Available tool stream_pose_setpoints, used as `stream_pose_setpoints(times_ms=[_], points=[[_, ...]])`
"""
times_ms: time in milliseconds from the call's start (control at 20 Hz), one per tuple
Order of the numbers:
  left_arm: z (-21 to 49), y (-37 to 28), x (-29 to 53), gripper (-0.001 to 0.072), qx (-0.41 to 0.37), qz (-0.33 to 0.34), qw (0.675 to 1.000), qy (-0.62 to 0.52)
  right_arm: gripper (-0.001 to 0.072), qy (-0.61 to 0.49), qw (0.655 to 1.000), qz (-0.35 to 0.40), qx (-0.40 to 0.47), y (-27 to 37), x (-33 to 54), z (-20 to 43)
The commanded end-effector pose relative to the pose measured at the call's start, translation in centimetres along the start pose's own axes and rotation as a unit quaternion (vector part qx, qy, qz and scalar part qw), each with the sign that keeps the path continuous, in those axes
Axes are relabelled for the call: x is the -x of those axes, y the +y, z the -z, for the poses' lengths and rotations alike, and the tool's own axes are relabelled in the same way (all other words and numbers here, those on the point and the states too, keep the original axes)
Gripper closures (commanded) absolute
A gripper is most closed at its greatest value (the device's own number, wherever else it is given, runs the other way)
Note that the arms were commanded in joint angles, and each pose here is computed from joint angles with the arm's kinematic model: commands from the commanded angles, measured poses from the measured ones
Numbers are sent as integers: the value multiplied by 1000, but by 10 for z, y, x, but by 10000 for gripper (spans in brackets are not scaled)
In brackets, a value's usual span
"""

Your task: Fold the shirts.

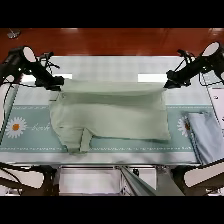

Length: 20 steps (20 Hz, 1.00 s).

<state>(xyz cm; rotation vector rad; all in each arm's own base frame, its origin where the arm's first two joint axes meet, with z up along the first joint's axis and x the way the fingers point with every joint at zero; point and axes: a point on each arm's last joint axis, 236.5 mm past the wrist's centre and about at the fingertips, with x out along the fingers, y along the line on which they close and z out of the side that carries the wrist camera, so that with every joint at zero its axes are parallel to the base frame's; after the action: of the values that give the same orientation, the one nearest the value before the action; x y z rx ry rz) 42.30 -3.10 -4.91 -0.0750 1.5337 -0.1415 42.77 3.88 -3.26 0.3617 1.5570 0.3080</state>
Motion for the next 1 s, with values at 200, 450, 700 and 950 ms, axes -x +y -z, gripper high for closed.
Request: stream_pose_setpoints(times_ms=[200, 450, 700, 950], points=[[47, 13, -7, 5, 4, -20, 994, 108, 93, 58, 998, 14, -24, -9, -13, 32], [108, 43, 5, 6, 51, -29, 994, 98, 93, -2, 998, 58, -23, -35, 29, 61], [174, 46, 11, 7, 225, 148, 963, 1, 93, -107, 991, -51, -66, -16, 10, 119], [202, 22, -2, 7, 332, 270, 904, -17, 94, -111, 983, -125, -81, 21, -24, 163]])
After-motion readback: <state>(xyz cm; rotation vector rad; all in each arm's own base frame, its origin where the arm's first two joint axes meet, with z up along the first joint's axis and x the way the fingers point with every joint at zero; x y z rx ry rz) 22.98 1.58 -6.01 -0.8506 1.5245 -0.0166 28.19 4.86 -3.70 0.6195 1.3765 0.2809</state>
